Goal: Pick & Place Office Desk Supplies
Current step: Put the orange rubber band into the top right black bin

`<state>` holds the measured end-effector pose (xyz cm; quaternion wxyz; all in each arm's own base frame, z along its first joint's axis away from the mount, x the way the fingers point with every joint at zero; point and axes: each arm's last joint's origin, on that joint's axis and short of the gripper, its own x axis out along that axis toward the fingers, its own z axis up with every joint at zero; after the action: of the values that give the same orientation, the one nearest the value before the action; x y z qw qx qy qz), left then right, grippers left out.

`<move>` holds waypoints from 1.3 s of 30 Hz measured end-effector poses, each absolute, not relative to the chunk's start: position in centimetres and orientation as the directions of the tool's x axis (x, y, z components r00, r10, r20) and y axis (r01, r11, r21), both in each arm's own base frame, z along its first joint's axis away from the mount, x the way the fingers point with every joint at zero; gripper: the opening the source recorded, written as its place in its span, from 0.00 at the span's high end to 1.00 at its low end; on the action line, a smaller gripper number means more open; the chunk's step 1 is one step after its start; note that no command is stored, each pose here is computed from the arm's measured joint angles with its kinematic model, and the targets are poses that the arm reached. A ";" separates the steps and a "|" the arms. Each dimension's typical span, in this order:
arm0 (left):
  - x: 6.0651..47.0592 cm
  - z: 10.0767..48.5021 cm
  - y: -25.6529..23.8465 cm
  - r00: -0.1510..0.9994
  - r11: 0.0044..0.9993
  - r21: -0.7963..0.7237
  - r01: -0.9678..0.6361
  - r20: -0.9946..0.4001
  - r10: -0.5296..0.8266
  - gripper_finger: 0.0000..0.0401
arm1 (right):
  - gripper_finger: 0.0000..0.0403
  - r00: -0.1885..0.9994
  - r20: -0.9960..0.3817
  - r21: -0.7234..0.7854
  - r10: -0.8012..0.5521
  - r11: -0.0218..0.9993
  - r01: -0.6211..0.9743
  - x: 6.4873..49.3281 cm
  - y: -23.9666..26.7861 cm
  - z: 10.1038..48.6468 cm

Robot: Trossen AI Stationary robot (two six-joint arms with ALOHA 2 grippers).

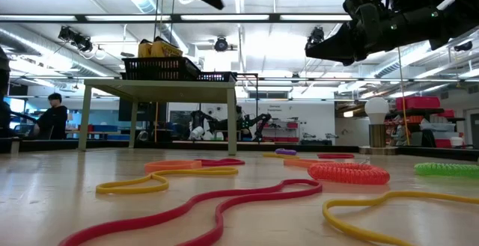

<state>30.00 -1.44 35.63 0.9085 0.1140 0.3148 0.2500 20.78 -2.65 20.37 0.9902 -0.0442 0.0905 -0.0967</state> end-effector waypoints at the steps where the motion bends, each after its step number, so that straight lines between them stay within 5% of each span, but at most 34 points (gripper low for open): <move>1: 30.1 34.6 -2.1 0.717 0.871 0.349 -0.345 -0.501 0.485 0.98 | 0.97 0.965 -0.171 -0.098 -0.200 0.978 0.185 20.8 -2.7 20.4; 10: 29.4 24.5 -3.9 0.963 0.980 0.185 -0.078 -0.240 0.122 0.98 | 0.97 0.949 -0.192 -0.072 -0.251 0.968 0.241 20.7 -2.7 20.2; 17: 25.6 20.1 -3.3 0.994 0.984 0.141 -0.109 0.009 0.108 0.96 | 0.99 0.904 -0.257 -0.089 -0.342 0.940 0.330 20.9 -1.4 20.1; 27: 24.9 18.9 -3.4 0.994 0.991 0.083 -0.107 -0.027 0.110 0.96 | 0.97 0.800 -0.527 0.111 -0.286 0.911 0.398 22.0 3.7 18.1; 33: 24.0 18.1 -4.7 0.997 0.991 0.125 -0.050 -0.045 0.056 0.98 | 0.86 0.746 -0.610 0.174 -0.265 0.874 0.453 23.1 6.7 13.8; 39: 23.4 17.3 -4.8 0.986 0.978 0.151 -0.140 -0.071 0.152 0.98 | 0.75 0.714 -0.643 0.139 -0.276 0.875 0.464 26.1 7.9 12.6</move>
<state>23.38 -4.82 17.30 0.9937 0.0731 0.0413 0.0736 26.15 7.94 12.55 0.9140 0.1469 0.3194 -0.2026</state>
